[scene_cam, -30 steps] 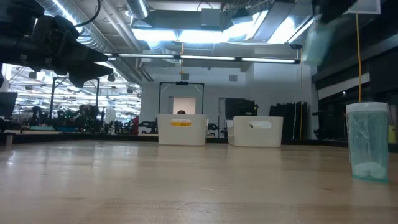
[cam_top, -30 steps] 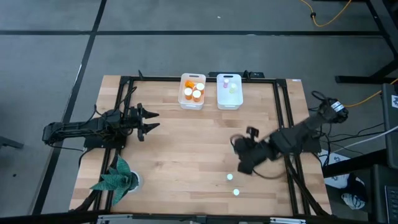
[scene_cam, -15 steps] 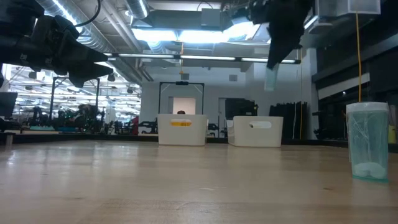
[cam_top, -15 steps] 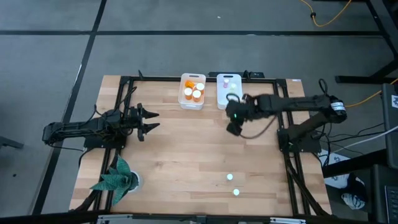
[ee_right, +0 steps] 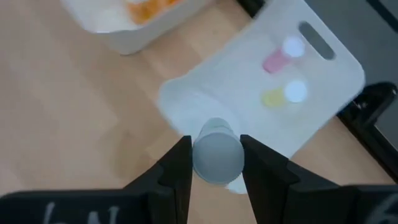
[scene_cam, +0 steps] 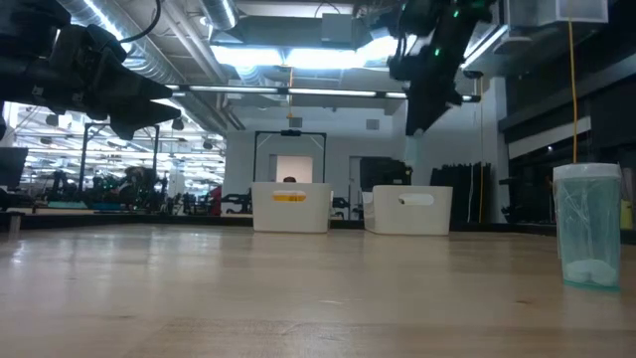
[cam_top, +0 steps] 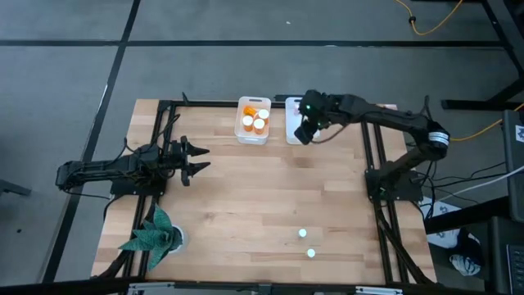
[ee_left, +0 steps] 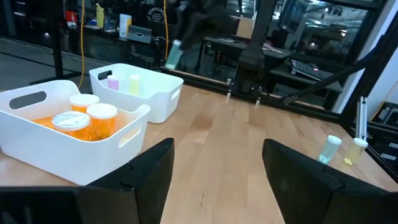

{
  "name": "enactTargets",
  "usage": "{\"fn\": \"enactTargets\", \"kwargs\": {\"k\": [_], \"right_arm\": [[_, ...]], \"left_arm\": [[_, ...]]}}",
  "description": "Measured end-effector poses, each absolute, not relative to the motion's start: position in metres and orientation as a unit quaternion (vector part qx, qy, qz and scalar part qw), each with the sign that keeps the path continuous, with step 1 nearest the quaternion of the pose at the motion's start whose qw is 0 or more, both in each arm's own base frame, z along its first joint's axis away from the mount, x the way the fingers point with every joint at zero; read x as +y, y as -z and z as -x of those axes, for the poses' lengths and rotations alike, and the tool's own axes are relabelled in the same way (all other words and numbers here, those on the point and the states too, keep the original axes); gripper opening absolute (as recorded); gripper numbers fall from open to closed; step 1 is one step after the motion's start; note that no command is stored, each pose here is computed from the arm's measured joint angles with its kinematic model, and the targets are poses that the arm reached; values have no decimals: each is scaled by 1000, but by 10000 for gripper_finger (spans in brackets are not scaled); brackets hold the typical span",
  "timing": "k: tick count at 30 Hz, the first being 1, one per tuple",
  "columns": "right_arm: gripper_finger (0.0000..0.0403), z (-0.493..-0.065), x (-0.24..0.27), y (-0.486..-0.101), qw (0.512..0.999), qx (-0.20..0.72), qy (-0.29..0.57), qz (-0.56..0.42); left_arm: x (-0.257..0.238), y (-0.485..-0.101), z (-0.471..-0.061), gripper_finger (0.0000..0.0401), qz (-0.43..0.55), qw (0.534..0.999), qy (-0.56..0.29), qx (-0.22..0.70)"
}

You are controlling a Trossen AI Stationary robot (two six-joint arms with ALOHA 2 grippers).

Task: Pick and place medicine bottles into bin by pill shape (circle, oval)
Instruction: Put the blue tablet bottle into the right white bin

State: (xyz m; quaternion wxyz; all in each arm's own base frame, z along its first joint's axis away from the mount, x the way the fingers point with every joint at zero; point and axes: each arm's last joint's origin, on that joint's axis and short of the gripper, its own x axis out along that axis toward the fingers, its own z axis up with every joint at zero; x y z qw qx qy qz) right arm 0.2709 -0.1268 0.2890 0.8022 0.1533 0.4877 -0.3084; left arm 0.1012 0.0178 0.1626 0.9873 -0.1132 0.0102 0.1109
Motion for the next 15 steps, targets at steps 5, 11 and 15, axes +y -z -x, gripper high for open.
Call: {"fn": "enactTargets", "kwargs": {"k": [5,11,15], "right_arm": [[120,-278,-154,-262,773,512,333,-172],[120,-287,-172,-236,757,528,334,-192],[120,-296,-181,-220,757,526,332,-199]], "left_arm": [[18,-163,-101,237,113,987,-111,10],[18,-163,-101,237,113,987,-111,10],[18,-163,-101,237,113,987,-111,10]]}}
